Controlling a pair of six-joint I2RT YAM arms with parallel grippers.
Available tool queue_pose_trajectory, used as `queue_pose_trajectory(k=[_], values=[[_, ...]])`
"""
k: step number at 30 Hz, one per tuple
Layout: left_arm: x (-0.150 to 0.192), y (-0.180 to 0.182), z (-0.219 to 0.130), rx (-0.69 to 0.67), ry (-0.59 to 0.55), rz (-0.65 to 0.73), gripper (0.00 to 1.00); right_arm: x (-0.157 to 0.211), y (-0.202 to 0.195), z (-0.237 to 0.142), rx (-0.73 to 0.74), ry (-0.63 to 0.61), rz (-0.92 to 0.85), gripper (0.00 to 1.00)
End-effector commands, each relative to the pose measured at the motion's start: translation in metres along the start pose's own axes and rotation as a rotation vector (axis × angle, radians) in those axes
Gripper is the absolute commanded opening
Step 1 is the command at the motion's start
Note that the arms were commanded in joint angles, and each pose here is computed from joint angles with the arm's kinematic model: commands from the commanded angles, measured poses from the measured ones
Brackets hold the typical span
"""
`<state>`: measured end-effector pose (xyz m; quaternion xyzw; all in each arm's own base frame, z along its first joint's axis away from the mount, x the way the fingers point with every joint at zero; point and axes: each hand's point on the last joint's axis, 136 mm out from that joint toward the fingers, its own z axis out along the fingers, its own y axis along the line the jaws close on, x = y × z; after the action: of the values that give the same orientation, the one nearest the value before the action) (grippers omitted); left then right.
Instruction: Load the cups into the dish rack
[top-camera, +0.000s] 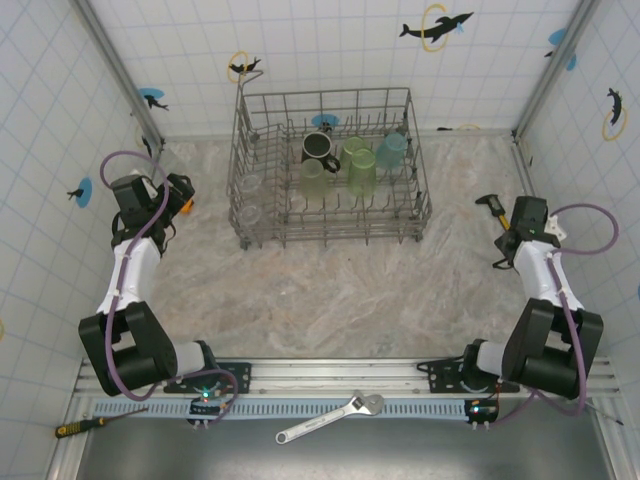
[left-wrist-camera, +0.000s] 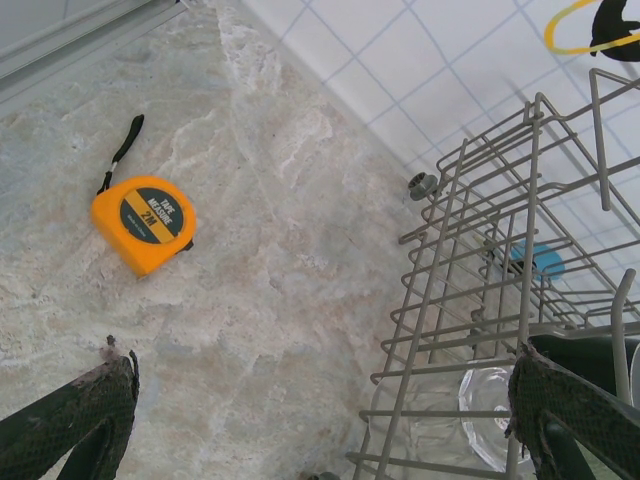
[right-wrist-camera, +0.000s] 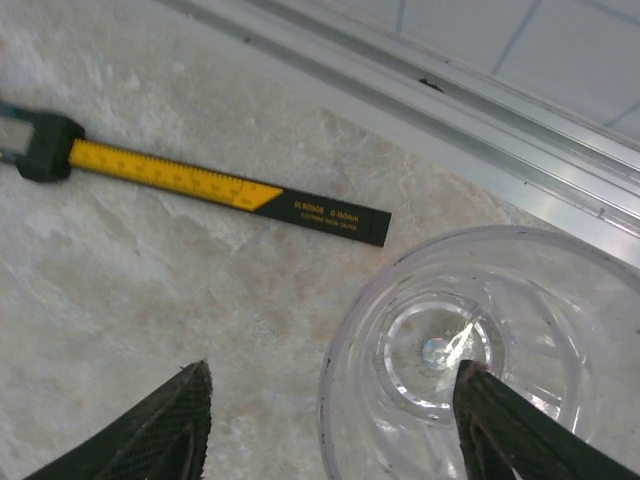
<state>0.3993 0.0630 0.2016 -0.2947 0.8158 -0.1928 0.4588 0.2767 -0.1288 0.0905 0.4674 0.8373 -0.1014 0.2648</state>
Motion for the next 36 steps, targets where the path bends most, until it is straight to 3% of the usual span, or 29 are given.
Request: queue_pose_trajectory(k=[1,5,12,15,23,31,36], values=[[-0.007,-0.01,-0.006,0.024,-0.017,0.013,0.98,0.004,0.0,0.006,0.008,0.028,0.006,0.62],[-0.008,-0.011,-0.007,0.027,-0.022,0.018,0.98,0.013,0.0,0.017,0.035,0.08,-0.01,0.55],[-0.011,-0.008,-0.009,0.008,-0.035,0.028,0.98,0.032,0.008,0.027,-0.001,0.174,-0.044,0.13],[-0.011,-0.01,-0.01,0.013,-0.036,0.03,0.98,0.035,0.009,0.024,-0.011,0.182,-0.046,0.0],[-0.013,-0.011,-0.012,0.009,-0.046,0.035,0.98,0.036,0.028,-0.003,-0.091,0.153,-0.076,0.0],[-0.022,-0.012,-0.012,-0.014,-0.049,0.04,0.98,0.028,0.084,-0.043,-0.358,0.103,-0.122,0.0],[-0.016,-0.026,-0.009,0.048,0.027,-0.006,0.98,0.017,0.122,-0.074,-0.488,0.062,-0.184,0.0]])
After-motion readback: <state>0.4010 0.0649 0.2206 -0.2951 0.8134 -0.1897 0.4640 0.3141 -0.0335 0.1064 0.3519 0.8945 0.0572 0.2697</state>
